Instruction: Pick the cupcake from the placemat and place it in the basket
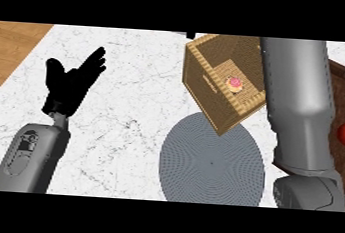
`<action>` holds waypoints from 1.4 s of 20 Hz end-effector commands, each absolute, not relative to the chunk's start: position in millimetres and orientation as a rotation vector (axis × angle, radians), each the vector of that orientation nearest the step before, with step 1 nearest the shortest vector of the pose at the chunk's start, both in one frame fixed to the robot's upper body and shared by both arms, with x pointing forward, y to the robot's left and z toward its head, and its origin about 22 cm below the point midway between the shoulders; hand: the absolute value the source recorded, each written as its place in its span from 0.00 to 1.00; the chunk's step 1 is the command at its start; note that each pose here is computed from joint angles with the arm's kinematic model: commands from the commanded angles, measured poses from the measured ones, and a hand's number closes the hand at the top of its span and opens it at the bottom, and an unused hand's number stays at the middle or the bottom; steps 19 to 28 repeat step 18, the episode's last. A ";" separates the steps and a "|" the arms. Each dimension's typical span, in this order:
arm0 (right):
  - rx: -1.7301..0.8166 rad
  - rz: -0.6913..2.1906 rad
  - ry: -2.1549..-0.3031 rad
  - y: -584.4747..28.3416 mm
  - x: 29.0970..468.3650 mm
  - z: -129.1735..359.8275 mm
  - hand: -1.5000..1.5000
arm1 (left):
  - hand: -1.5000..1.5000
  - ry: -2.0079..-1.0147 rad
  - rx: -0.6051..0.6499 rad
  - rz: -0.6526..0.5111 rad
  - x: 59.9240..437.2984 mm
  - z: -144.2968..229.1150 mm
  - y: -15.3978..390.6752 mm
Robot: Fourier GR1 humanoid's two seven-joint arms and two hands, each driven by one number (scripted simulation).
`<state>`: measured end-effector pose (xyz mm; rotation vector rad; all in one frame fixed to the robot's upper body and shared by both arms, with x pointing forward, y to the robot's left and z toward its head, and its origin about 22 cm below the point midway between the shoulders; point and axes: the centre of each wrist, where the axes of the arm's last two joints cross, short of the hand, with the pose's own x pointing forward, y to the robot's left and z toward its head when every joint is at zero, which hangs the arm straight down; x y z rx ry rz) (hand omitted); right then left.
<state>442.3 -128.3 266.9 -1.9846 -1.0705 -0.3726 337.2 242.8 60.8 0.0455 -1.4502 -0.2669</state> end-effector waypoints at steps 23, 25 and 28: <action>-1.832 -0.955 -1.118 -136.9 397.6 316.5 0.00 | 0.50 -1.431 0.021 -0.286 342.5 58.8 231.5; -1.832 -0.955 -1.118 -136.9 397.6 316.5 0.00 | 0.50 -1.431 0.021 -0.286 342.5 58.8 231.5; -1.832 -0.955 -1.118 -136.9 397.6 316.5 0.00 | 0.50 -1.431 0.021 -0.286 342.5 58.8 231.5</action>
